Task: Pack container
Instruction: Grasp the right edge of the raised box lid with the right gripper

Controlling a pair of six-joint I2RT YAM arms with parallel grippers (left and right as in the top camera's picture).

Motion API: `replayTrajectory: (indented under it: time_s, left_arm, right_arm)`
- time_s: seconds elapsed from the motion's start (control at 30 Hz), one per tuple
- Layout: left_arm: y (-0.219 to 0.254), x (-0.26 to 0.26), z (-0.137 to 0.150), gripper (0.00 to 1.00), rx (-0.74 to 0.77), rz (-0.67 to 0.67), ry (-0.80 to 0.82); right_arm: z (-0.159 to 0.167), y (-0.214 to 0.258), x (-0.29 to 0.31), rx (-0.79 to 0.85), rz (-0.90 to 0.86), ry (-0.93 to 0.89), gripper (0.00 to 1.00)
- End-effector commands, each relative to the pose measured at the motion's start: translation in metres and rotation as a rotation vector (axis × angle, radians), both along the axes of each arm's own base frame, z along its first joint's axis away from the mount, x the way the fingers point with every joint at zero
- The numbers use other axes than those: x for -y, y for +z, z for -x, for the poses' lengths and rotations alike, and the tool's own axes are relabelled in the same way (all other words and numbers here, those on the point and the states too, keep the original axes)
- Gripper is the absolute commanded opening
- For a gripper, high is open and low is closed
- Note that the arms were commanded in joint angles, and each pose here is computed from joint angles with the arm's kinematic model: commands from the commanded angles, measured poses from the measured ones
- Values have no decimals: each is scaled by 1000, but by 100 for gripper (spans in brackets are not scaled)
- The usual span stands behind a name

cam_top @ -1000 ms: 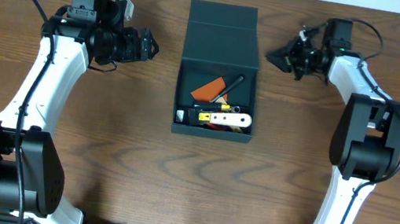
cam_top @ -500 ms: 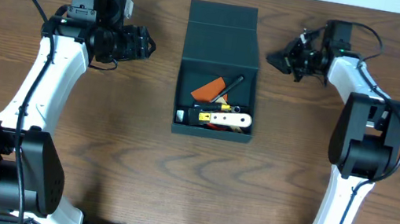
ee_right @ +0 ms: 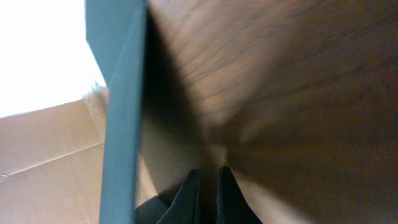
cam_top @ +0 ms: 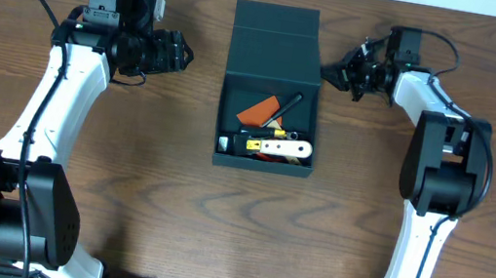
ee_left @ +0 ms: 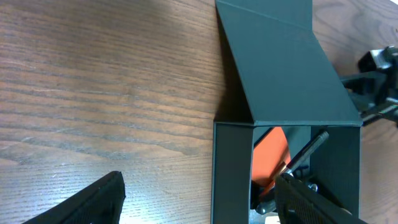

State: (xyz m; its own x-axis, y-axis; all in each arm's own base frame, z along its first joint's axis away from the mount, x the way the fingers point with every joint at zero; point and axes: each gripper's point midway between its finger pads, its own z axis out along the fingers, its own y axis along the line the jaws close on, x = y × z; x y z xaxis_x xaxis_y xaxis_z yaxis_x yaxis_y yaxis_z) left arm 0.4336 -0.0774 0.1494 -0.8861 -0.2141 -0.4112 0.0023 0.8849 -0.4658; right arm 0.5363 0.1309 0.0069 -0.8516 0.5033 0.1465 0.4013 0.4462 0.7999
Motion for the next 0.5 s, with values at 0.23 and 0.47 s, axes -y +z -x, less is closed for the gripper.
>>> replayTrajectory:
  time_s: [0.23,0.47]
  left_arm:
    - [0,2,-2,75,5,16,2]
    - [0,2,-2,75,5,16,2]
  right_arm:
    - [-21,22,-31,110,-201,41,0]
    - [-24,45,-41,180,-281,92,1]
